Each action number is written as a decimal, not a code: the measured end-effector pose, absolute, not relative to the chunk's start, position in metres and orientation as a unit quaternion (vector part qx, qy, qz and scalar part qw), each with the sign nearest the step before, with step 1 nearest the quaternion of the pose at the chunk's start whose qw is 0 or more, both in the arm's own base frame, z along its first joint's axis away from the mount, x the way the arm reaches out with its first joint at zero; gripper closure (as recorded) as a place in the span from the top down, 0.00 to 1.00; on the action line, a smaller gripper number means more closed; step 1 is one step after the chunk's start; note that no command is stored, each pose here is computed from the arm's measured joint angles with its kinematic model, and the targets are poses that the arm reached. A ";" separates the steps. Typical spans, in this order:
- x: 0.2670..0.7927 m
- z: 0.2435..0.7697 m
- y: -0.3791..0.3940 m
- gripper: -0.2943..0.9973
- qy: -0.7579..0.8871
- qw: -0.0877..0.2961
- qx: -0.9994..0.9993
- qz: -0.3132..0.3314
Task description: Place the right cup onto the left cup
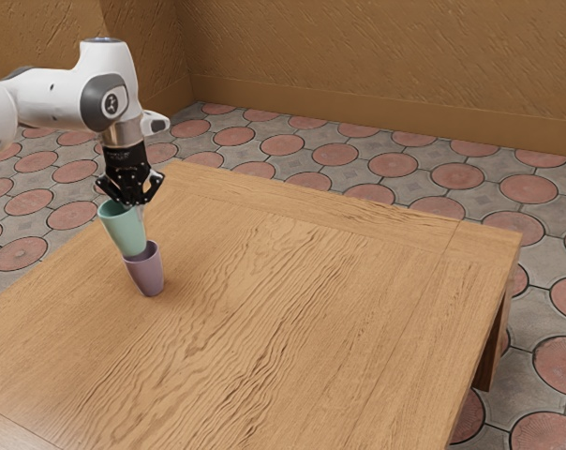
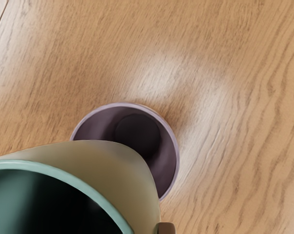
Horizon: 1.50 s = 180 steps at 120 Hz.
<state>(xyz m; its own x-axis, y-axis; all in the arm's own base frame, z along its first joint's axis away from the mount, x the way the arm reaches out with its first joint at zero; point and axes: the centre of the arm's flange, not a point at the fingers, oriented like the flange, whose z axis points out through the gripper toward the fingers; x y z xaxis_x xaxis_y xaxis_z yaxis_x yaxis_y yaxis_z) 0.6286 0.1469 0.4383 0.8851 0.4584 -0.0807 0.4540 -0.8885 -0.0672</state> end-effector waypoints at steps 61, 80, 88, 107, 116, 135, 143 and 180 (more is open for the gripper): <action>0.636 0.420 0.142 0.16 -0.229 0.025 -0.972 0.054; 0.638 0.415 0.140 0.16 -0.228 0.025 -0.972 0.056; 0.639 0.411 0.139 0.16 -0.226 0.025 -0.972 0.058; 0.640 0.406 0.140 0.28 -0.227 0.024 -0.972 0.058; 0.641 0.405 0.140 0.41 -0.227 0.023 -0.972 0.057; 0.643 0.409 0.136 0.60 -0.223 0.022 -0.973 0.050; 0.642 0.421 0.132 0.65 -0.220 0.021 -0.974 0.041; 0.617 0.514 0.079 0.74 -0.180 0.012 -0.984 0.002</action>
